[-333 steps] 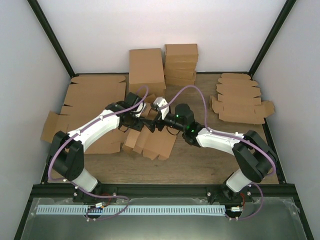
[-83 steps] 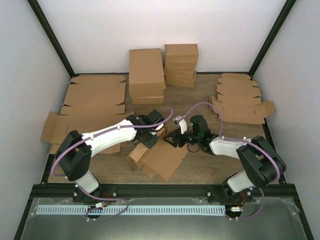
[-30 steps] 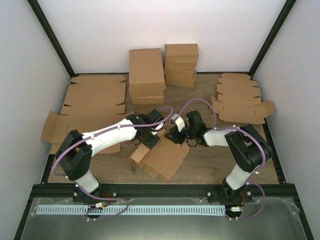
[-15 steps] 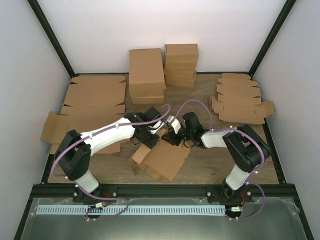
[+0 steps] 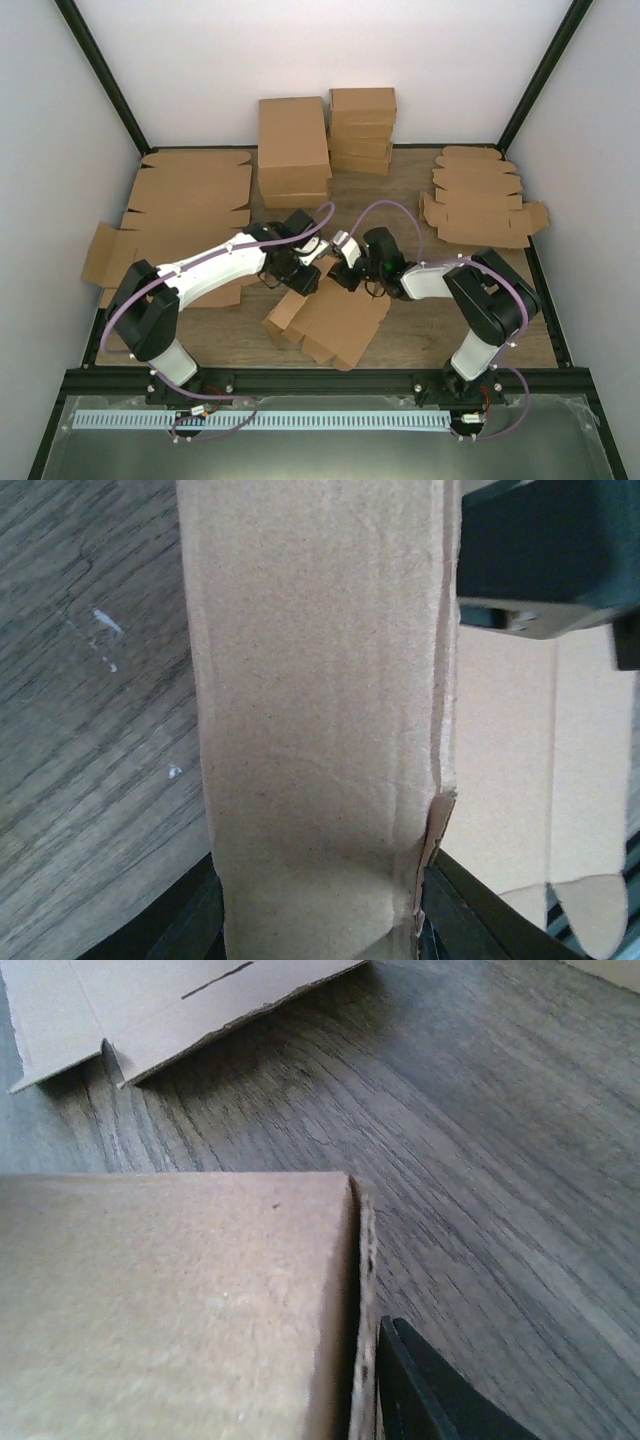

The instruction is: Fold the paper box

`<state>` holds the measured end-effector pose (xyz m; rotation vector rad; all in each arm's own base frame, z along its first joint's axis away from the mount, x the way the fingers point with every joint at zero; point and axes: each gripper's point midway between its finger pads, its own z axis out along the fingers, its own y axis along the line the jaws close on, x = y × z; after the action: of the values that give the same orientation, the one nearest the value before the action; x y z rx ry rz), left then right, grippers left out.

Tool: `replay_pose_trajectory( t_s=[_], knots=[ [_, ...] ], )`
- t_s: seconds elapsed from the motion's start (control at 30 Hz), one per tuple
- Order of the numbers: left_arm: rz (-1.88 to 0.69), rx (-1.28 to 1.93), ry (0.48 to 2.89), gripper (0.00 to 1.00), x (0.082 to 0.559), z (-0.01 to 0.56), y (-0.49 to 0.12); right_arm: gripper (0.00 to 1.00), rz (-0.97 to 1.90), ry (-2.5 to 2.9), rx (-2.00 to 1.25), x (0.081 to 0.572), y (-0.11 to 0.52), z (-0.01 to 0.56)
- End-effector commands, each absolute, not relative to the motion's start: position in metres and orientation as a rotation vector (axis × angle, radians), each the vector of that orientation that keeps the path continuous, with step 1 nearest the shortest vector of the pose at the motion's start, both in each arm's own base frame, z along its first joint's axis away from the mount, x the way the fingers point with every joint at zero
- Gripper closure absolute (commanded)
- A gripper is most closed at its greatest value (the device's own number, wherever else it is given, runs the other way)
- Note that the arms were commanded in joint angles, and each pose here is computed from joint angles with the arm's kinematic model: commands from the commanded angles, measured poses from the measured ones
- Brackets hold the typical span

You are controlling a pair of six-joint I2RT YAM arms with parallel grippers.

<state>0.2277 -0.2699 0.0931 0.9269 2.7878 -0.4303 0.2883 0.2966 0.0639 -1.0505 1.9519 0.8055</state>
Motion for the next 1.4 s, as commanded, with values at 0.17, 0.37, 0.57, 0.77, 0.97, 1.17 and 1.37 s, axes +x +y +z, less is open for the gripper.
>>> replay_pose_trajectory(
  t_s=[0.17, 0.37, 0.57, 0.77, 0.97, 1.17, 1.37],
  knots=[
    [-0.726, 0.888, 2.702, 0.54, 0.229, 0.125, -0.292, 0.87, 0.723, 1.873, -0.925, 0.305, 0.302, 0.083],
    [-0.703, 0.861, 2.733, 0.54, 0.231, 0.118, -0.288, 0.99, 0.605, 1.931, -0.853, 0.318, 0.293, 0.076],
    [-0.681, 0.848, 2.744, 0.54, 0.233, 0.113, -0.287, 0.94, 0.554, 1.942, -0.835, 0.317, 0.297, 0.076],
    [-0.580, 0.819, 2.759, 0.54, 0.241, 0.108, -0.277, 0.76, 0.591, 1.937, -0.816, 0.307, 0.293, 0.082],
    [-0.555, 0.813, 2.758, 0.54, 0.241, 0.106, -0.274, 0.68, 0.608, 1.932, -0.802, 0.297, 0.285, 0.083],
    [-0.604, 0.836, 2.754, 0.54, 0.237, 0.109, -0.278, 0.76, 0.591, 1.917, -0.800, 0.305, 0.289, 0.087],
    [-0.654, 0.841, 2.735, 0.54, 0.234, 0.117, -0.282, 0.90, 0.587, 1.898, -0.788, 0.313, 0.294, 0.092]
  ],
)
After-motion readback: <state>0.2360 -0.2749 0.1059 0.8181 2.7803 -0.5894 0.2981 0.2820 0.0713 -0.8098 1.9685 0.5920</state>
